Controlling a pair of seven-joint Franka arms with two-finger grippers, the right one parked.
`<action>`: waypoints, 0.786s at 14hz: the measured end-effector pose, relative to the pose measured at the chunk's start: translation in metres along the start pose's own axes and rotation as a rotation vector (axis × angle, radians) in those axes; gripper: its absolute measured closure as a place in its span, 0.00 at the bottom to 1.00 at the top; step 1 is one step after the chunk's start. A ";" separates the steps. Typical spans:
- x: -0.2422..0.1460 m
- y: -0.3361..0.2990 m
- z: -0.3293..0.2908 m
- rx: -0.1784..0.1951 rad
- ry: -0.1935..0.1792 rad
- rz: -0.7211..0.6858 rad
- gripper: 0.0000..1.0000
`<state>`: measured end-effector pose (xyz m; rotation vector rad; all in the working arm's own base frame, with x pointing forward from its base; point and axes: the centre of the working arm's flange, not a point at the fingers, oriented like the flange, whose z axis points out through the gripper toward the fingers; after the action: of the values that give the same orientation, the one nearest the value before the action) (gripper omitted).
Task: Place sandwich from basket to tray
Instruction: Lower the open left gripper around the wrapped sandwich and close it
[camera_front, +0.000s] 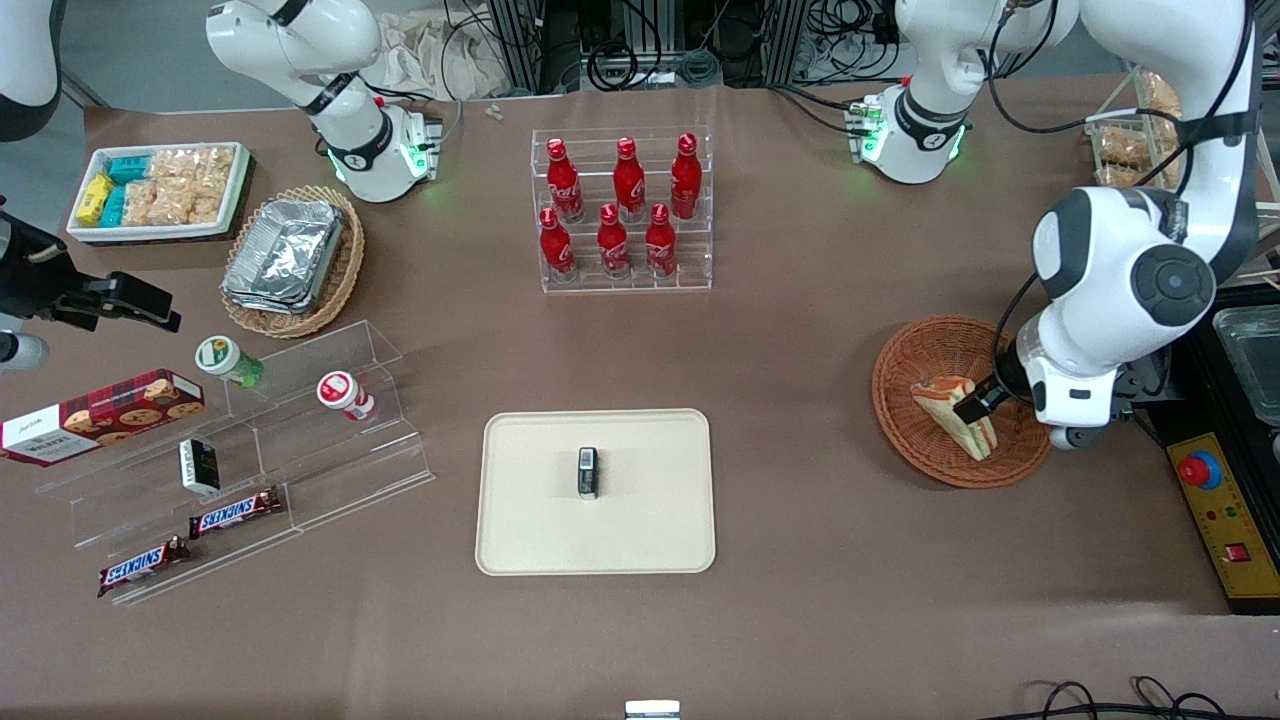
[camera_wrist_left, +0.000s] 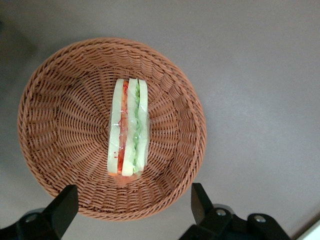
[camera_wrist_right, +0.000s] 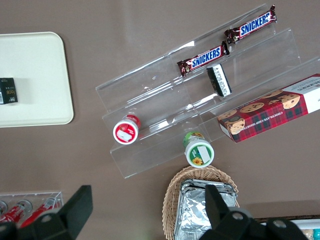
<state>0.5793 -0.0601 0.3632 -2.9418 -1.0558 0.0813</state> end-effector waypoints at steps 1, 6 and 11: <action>0.001 0.000 0.006 0.008 -0.006 -0.002 0.00; 0.002 -0.005 0.037 -0.004 0.012 -0.015 0.00; -0.002 -0.011 0.061 -0.009 0.013 -0.023 0.00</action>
<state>0.5678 -0.0530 0.3026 -2.9332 -1.0909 0.0576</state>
